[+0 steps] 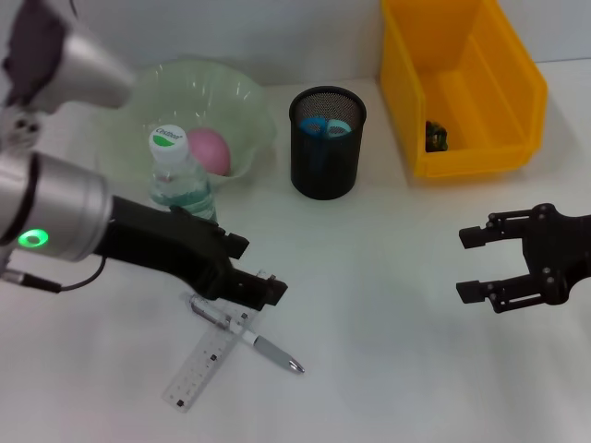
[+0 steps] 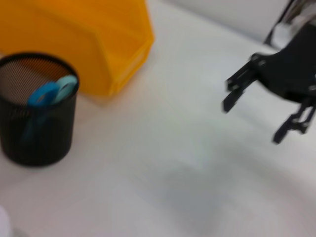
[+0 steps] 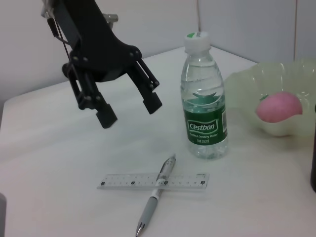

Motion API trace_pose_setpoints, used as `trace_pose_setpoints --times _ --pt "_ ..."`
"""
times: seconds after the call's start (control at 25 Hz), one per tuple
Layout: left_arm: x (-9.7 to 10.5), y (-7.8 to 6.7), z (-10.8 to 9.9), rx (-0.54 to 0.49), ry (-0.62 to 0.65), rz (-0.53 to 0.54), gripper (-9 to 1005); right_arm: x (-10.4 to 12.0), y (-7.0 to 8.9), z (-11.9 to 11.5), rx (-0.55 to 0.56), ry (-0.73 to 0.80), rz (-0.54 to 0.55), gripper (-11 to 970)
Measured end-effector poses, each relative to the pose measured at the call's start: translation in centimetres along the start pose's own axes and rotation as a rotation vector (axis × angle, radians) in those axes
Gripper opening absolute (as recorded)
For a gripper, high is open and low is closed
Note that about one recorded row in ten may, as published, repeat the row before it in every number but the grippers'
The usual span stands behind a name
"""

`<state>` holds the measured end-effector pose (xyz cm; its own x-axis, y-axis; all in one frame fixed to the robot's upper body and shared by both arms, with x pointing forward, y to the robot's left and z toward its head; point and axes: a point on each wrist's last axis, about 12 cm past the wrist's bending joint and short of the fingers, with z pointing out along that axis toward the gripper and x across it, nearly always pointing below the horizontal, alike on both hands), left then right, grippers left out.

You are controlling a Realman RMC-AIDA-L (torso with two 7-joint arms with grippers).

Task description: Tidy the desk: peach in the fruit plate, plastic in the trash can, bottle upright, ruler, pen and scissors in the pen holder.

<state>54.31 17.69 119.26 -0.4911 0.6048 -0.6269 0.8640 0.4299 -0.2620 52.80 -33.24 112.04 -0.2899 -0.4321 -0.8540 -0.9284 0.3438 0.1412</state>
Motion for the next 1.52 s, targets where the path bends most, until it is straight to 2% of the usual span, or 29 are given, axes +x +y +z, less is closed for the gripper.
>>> trace_pose_setpoints --times 0.08,0.16,0.24,0.44,0.68,1.04,1.52 --pt "-1.2 -0.3 0.7 -0.028 0.059 -0.02 800 0.0 0.0 0.0 0.001 0.001 0.001 772" --pt "-1.5 -0.4 1.0 -0.039 0.081 -0.024 800 0.0 0.0 -0.1 0.002 0.001 0.0 772" --pt "-3.0 -0.9 2.4 -0.096 0.16 -0.029 800 0.0 0.0 -0.1 0.003 0.002 0.0 772" --pt "-4.2 -0.8 3.8 -0.131 0.186 -0.089 799 0.0 0.0 -0.1 0.002 0.004 0.0 772" --pt "-4.2 0.1 5.2 -0.148 0.184 -0.135 798 0.0 0.0 -0.1 0.004 0.003 0.0 772" --pt "-3.3 0.6 7.0 -0.19 0.227 -0.097 797 -0.1 -0.2 -0.1 0.012 0.004 -0.007 772" --pt "-2.6 1.2 8.3 -0.228 0.257 -0.082 795 0.1 -0.1 0.3 0.016 0.004 0.001 772"
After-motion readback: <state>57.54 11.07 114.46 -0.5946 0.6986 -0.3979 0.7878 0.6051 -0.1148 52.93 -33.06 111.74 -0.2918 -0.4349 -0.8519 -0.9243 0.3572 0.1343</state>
